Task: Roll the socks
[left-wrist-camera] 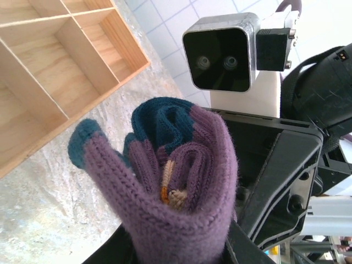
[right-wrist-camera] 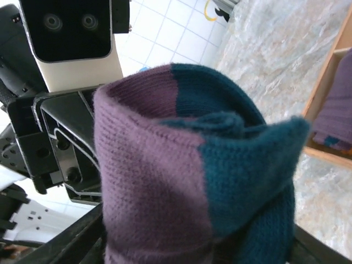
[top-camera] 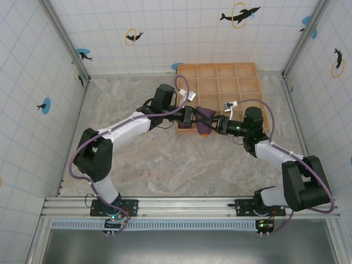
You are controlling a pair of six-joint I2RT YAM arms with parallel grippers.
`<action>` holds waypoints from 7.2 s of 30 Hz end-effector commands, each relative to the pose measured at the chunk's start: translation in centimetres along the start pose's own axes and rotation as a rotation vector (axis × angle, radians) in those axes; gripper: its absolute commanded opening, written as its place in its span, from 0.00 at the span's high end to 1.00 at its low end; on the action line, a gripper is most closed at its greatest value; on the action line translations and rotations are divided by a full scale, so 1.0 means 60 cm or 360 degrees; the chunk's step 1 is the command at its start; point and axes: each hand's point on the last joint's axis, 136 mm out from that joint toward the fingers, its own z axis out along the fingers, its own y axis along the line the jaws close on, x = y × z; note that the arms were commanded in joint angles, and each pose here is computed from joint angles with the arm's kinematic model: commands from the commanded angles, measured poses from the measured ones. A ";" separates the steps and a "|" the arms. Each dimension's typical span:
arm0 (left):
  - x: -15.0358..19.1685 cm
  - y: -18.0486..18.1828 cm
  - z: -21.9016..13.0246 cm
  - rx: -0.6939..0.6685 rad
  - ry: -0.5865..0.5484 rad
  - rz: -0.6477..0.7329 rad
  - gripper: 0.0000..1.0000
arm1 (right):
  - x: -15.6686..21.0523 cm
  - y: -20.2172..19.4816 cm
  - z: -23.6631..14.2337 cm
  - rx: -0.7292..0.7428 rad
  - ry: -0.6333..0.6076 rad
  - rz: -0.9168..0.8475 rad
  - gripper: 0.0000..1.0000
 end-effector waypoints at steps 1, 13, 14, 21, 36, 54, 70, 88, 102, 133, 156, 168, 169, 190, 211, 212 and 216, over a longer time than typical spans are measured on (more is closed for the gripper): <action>-0.022 -0.012 -0.011 0.0015 -0.0055 0.0076 1.00 | -0.024 0.020 0.005 -0.0022 -0.0048 -0.0094 0.44; -0.031 0.035 -0.043 -0.0242 -0.0158 0.0014 0.03 | -0.040 0.002 0.004 0.0122 -0.0084 -0.0109 0.79; -0.032 0.041 -0.046 -0.0284 -0.0171 0.0006 0.03 | -0.043 -0.005 0.004 0.0151 -0.0083 -0.0099 0.81; -0.018 0.099 -0.089 -0.0648 -0.0265 -0.0104 0.03 | -0.068 -0.074 0.001 0.0428 -0.0078 0.0007 0.84; 0.049 0.137 -0.161 -0.0936 -0.0356 -0.0180 0.03 | -0.095 -0.167 -0.029 0.0771 0.0018 0.0109 0.91; 0.061 0.147 -0.152 -0.0921 -0.0307 -0.0216 0.03 | -0.112 -0.216 -0.111 0.1582 0.0313 -0.0042 0.93; 0.067 0.143 -0.149 -0.0891 -0.0296 -0.0221 0.03 | -0.087 -0.257 -0.022 0.1869 0.0670 -0.0154 0.94; 0.078 0.144 -0.154 -0.0901 -0.0299 -0.0223 0.03 | -0.039 -0.280 0.078 0.1366 0.0625 0.0138 0.98; 0.079 0.142 -0.154 -0.0887 -0.0301 -0.0227 0.03 | 0.011 -0.312 0.070 0.1062 0.0439 0.0444 0.95; 0.073 0.139 -0.153 -0.0881 -0.0302 -0.0206 0.04 | -0.041 -0.285 0.037 0.1477 0.0573 0.0075 0.32; 0.083 0.144 -0.156 -0.0905 -0.0291 -0.0210 0.04 | -0.005 -0.307 0.059 0.1414 0.0622 0.0053 0.63; 0.082 0.148 -0.160 -0.0936 -0.0297 -0.0214 0.04 | 0.016 -0.322 0.065 0.1561 0.0709 -0.0016 0.62; 0.082 0.151 -0.163 -0.0966 -0.0302 -0.0219 0.04 | 0.009 -0.316 0.066 0.1556 0.0695 -0.0031 0.61; 0.039 0.255 -0.386 -0.1929 -0.0671 0.0227 0.03 | -0.117 -0.169 -0.044 0.1686 0.0107 -0.0557 0.00; 0.208 0.362 -0.559 -0.2204 -0.1198 0.0320 0.03 | 0.021 -0.262 -0.280 0.1907 -0.0709 -0.1124 0.01; 0.218 0.367 -0.561 -0.2215 -0.1204 0.0309 0.03 | 0.024 -0.263 -0.285 0.1920 -0.0720 -0.1154 0.01; 0.228 0.379 -0.567 -0.2186 -0.1263 0.0264 0.03 | 0.024 -0.270 -0.291 0.1939 -0.0745 -0.1188 0.01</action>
